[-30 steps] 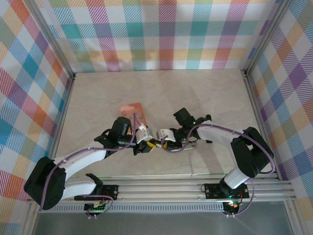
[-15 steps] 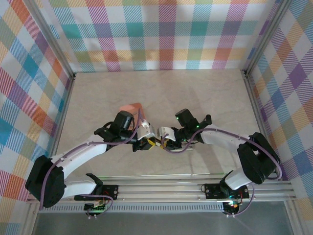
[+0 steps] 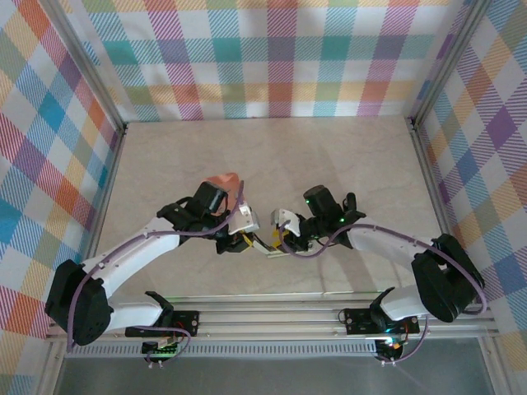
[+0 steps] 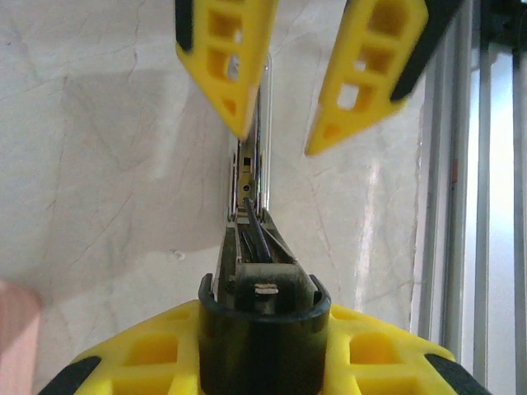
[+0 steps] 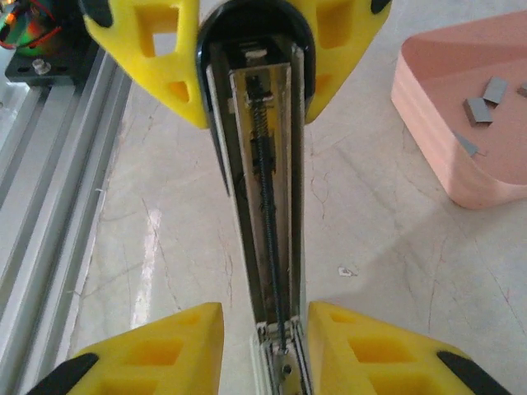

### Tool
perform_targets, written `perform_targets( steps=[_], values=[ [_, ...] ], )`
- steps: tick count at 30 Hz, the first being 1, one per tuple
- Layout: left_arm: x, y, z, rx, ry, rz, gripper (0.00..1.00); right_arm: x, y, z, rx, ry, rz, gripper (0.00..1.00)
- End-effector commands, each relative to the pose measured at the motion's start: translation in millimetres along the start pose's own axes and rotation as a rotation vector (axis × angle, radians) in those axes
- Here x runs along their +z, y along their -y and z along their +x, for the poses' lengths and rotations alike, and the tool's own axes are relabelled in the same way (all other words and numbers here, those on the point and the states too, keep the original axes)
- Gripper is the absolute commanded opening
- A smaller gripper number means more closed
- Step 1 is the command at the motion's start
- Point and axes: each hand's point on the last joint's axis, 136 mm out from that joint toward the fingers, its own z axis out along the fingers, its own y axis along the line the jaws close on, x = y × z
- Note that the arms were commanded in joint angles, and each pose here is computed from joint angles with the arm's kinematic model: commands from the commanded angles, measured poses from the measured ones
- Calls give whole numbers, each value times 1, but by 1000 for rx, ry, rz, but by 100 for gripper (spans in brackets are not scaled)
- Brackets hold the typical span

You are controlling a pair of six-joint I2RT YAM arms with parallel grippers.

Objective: Load the staples into the stapler

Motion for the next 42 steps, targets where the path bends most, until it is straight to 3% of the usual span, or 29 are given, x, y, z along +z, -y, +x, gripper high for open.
perform_targets(
  steps=[1,10,19,25,31,42],
  values=[
    [-14,3,2,51,-79,3,19,-11,15,-13,179,85,74,33],
    [-27,-2,11,64,-245,23,22,-26,50,17,822,-7,342,39],
    [-27,-16,13,67,-377,22,21,-28,37,51,1322,-88,408,39],
    [-20,-20,19,97,-452,23,21,-10,22,52,1468,-98,274,39],
    [-14,-18,9,131,-439,32,21,-7,27,72,1566,-134,305,38],
    [-10,-20,6,146,-450,29,21,5,26,74,1629,-118,180,34]
  ],
)
